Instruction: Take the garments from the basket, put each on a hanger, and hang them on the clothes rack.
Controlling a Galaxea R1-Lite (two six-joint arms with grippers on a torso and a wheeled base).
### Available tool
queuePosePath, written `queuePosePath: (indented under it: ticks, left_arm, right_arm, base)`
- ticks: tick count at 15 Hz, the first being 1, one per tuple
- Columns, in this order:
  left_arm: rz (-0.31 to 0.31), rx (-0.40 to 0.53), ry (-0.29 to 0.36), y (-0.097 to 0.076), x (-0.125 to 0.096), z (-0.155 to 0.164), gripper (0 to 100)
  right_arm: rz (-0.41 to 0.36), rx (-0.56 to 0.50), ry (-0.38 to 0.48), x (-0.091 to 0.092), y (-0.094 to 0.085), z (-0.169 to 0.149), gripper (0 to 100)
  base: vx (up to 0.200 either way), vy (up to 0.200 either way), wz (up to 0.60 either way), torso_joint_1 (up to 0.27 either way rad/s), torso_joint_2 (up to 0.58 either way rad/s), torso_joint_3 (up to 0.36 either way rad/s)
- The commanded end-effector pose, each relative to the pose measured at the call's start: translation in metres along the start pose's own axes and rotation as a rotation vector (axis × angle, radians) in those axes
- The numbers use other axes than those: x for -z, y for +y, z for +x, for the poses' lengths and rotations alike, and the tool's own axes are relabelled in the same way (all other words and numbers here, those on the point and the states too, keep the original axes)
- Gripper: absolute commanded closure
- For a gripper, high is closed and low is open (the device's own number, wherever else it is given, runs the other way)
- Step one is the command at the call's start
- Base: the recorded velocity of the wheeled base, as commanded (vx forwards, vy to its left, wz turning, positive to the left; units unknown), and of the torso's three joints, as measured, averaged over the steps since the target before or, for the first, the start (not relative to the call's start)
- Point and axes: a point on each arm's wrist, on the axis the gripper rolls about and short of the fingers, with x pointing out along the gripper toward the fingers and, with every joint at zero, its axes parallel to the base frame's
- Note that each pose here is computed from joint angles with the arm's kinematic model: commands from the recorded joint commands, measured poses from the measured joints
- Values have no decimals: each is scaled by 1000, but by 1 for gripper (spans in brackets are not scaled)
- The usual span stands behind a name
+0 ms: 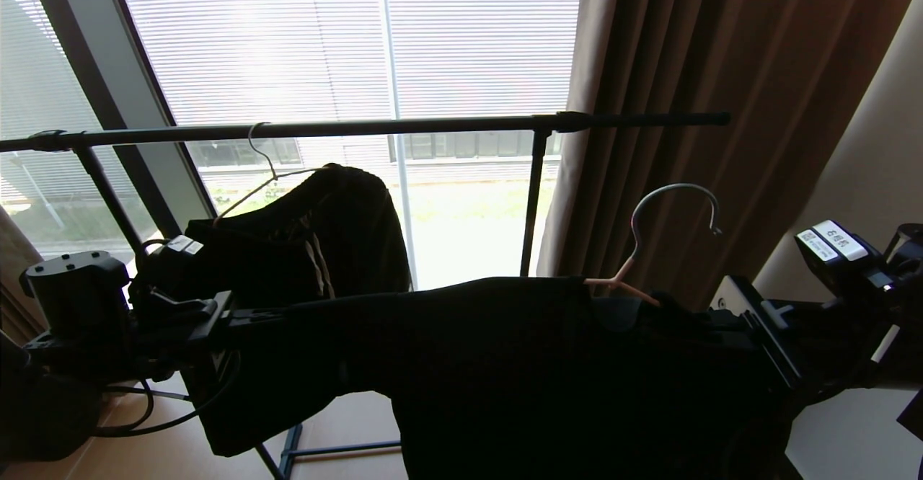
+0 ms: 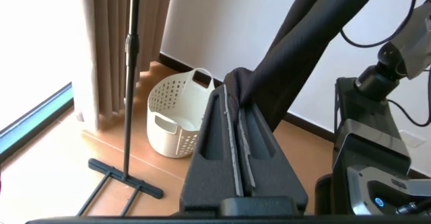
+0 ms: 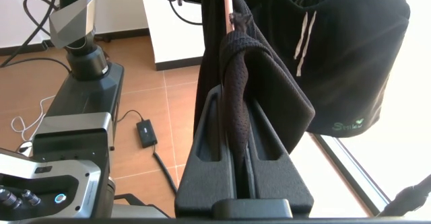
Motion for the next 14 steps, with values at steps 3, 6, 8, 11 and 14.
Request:
queuePosePath:
  ticks: [3, 6, 8, 11, 14]
  left_arm:
    - [-21, -21, -2, 6, 4, -5, 100]
    - [-23, -19, -5, 7, 5, -9, 100]
    - [-23, 8, -10, 8, 4, -15, 100]
    - [-20, 10, -13, 9, 4, -18, 100]
    - [-21, 22, -17, 10, 5, -23, 100]
  right_arm:
    - [3, 7, 0, 0, -1, -1, 100]
    - [2, 11, -1, 0, -3, -2, 100]
    - [2, 17, -1, 0, -4, -3, 100]
    - [2, 19, -1, 0, -4, -4, 100]
    - [2, 22, -1, 0, -4, -4, 100]
  base:
    - [0, 0, 0, 0, 0, 0]
    - [0, 0, 0, 0, 0, 0]
    - [0, 0, 0, 0, 0, 0]
    - [0, 0, 0, 0, 0, 0]
    - [0, 0, 0, 0, 0, 0]
